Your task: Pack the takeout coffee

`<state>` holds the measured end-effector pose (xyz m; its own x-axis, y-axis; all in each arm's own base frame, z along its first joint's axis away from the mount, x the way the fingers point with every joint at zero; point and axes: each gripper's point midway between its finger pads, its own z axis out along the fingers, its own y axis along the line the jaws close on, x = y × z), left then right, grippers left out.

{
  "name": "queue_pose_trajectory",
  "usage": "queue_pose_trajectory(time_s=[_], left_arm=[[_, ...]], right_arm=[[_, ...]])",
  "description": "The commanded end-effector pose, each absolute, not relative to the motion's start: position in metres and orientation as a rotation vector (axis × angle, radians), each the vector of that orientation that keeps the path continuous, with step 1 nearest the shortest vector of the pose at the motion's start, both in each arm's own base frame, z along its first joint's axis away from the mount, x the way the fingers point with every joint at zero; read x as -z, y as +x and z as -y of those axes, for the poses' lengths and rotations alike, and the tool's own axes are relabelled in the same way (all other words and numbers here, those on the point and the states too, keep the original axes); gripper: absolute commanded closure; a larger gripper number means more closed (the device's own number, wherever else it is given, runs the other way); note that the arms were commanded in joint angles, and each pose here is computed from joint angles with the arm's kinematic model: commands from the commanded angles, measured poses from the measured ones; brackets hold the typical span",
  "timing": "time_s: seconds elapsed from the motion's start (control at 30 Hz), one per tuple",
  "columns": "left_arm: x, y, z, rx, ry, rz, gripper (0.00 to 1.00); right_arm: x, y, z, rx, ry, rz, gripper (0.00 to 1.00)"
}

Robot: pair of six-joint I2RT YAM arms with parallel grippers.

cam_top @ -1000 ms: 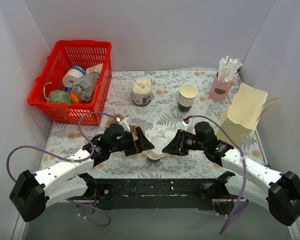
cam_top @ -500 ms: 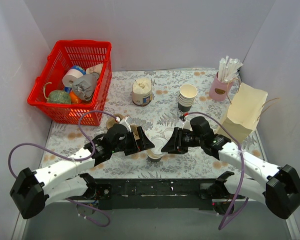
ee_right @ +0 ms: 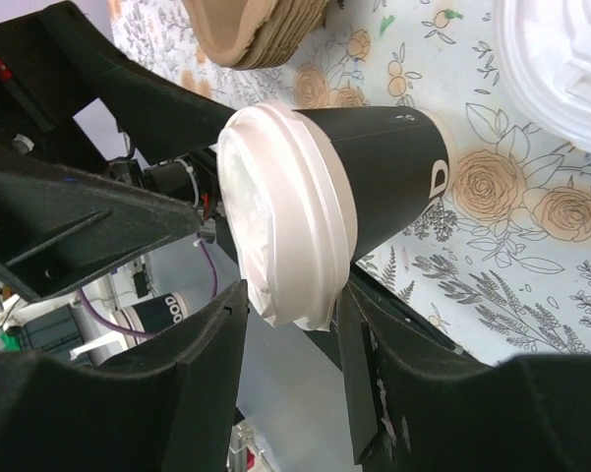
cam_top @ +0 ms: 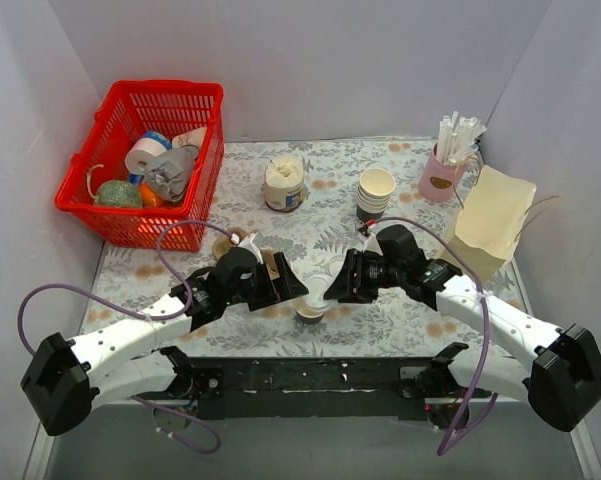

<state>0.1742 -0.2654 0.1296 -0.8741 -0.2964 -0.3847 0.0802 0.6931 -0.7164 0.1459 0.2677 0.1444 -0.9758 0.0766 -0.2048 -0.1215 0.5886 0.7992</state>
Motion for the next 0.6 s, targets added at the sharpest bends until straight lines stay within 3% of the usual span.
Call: queue_pose_trajectory(time_s=[0.0, 0.57], left_arm=[[-0.144, 0.181, 0.270, 1.061, -0.178, -2.392, 0.02], [-0.150, 0.183, 0.280, 1.115, -0.203, -2.388, 0.02]], right_arm=[[-0.147, 0.155, -0.266, -1.266, -0.054, -2.609, 0.50], [-0.142, 0.151, -0.276, -1.277, -0.149, -2.649, 0.50]])
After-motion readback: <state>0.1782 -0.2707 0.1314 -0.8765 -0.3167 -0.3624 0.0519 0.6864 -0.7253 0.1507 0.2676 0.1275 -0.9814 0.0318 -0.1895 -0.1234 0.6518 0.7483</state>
